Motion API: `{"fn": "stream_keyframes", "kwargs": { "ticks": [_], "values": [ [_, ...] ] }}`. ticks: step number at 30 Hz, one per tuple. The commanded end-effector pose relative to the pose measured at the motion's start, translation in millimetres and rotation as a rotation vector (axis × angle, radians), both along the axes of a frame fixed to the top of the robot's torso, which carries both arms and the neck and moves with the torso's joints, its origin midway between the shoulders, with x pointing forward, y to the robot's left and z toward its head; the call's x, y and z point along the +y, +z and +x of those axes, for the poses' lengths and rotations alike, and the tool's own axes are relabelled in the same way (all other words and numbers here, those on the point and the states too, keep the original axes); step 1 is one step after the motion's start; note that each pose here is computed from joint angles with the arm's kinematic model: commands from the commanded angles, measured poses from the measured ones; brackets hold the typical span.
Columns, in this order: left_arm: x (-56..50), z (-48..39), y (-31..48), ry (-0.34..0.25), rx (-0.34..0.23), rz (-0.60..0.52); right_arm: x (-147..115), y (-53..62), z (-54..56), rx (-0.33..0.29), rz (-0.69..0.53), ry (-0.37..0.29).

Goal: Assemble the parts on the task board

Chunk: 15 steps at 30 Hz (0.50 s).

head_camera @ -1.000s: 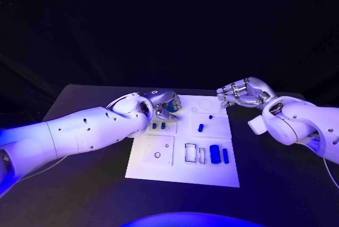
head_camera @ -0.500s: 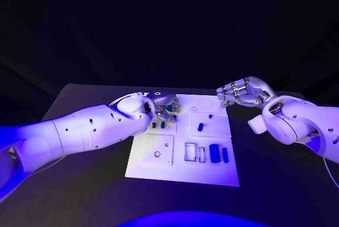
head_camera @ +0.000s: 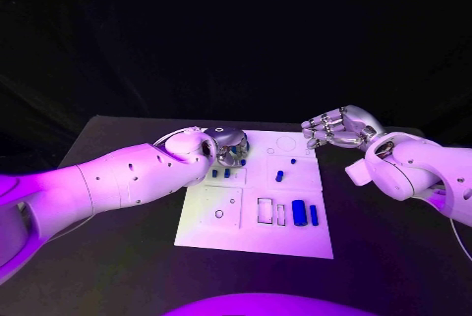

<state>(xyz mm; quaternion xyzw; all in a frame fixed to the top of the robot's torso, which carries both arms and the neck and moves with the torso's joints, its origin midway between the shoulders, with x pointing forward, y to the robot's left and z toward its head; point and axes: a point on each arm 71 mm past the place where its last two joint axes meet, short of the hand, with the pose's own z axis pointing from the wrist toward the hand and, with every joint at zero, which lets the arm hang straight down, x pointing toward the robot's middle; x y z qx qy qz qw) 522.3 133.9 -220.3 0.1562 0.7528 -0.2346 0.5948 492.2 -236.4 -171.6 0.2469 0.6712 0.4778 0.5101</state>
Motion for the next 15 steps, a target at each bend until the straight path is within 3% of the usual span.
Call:
{"fn": "stream_keyframes", "kwargs": {
  "ticks": [1,15],
  "values": [
    [-3.4,-0.6,-1.3,-0.015,0.020,-0.001,0.9,0.8,-0.3,-0.012,-0.002,0.005],
    [-8.3,-0.3,-4.2,-0.024,0.050,0.000,1.7,0.6,-0.3,-0.010,-0.001,0.009]
  ]
}}
